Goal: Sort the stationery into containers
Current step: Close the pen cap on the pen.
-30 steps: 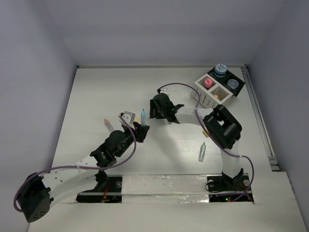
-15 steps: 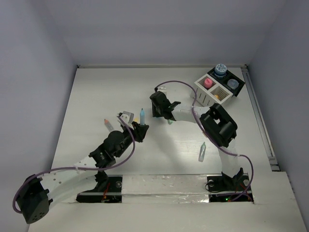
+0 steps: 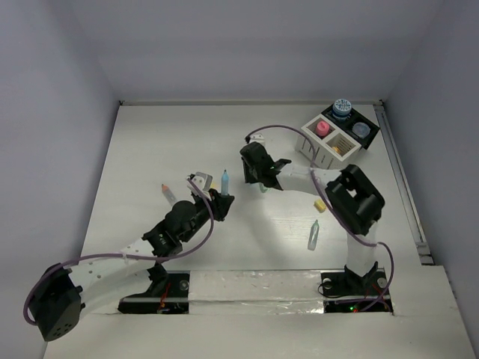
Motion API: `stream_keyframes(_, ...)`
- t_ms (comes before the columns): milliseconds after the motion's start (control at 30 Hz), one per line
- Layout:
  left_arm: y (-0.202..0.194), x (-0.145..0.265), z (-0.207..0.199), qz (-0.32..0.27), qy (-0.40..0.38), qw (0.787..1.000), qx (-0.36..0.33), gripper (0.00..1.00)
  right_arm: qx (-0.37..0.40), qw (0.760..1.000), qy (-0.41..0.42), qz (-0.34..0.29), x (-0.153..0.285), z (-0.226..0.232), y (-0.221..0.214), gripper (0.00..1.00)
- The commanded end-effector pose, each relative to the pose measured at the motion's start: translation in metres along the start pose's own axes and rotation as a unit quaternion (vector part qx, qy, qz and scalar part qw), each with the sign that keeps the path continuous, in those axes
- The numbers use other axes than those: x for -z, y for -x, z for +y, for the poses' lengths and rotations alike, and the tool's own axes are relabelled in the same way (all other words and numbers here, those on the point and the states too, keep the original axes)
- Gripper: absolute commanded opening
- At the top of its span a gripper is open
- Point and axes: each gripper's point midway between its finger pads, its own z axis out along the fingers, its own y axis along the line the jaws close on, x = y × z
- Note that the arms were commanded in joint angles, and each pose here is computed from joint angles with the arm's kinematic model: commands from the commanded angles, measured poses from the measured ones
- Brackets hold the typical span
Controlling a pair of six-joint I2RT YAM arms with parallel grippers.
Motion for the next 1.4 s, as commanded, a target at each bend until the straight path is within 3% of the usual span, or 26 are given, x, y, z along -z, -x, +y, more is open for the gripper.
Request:
stream_keyframes(0, 0.012, -0.006, -0.024, -0.017, -0.056, 0.998, 0.022, 0.00, -0.033, 0.988, 0.074, -0.132, 0.075, 0.015, 0.091, 0.00)
stream_keyframes(100, 0.010, -0.006, -0.035, -0.012, -0.086, 0.996, 0.028, 0.00, -0.064, 0.975, 0.111, -0.179, 0.110, 0.016, 0.109, 0.00)
stream_keyframes(233, 0.004, -0.010, -0.041, -0.004, -0.103, 0.994, 0.029, 0.00, -0.137, 0.941, 0.181, -0.250, 0.173, 0.019, 0.139, 0.00)
stream_keyframes(367, 0.004, -0.011, -0.043, -0.010, -0.108, 0.993, 0.036, 0.00, -0.193, 0.904, 0.255, -0.285, 0.203, 0.029, 0.148, 0.00)
stream_keyframes(467, 0.006, -0.012, -0.041, -0.014, -0.102, 0.994, 0.031, 0.00, -0.198, 0.895, 0.285, -0.280, 0.209, 0.045, 0.144, 0.00)
stream_keyframes(1367, 0.006, -0.019, -0.036, -0.007, -0.083, 0.996, 0.024, 0.00, -0.202, 0.889, 0.324, -0.255, 0.209, 0.077, 0.125, 0.00)
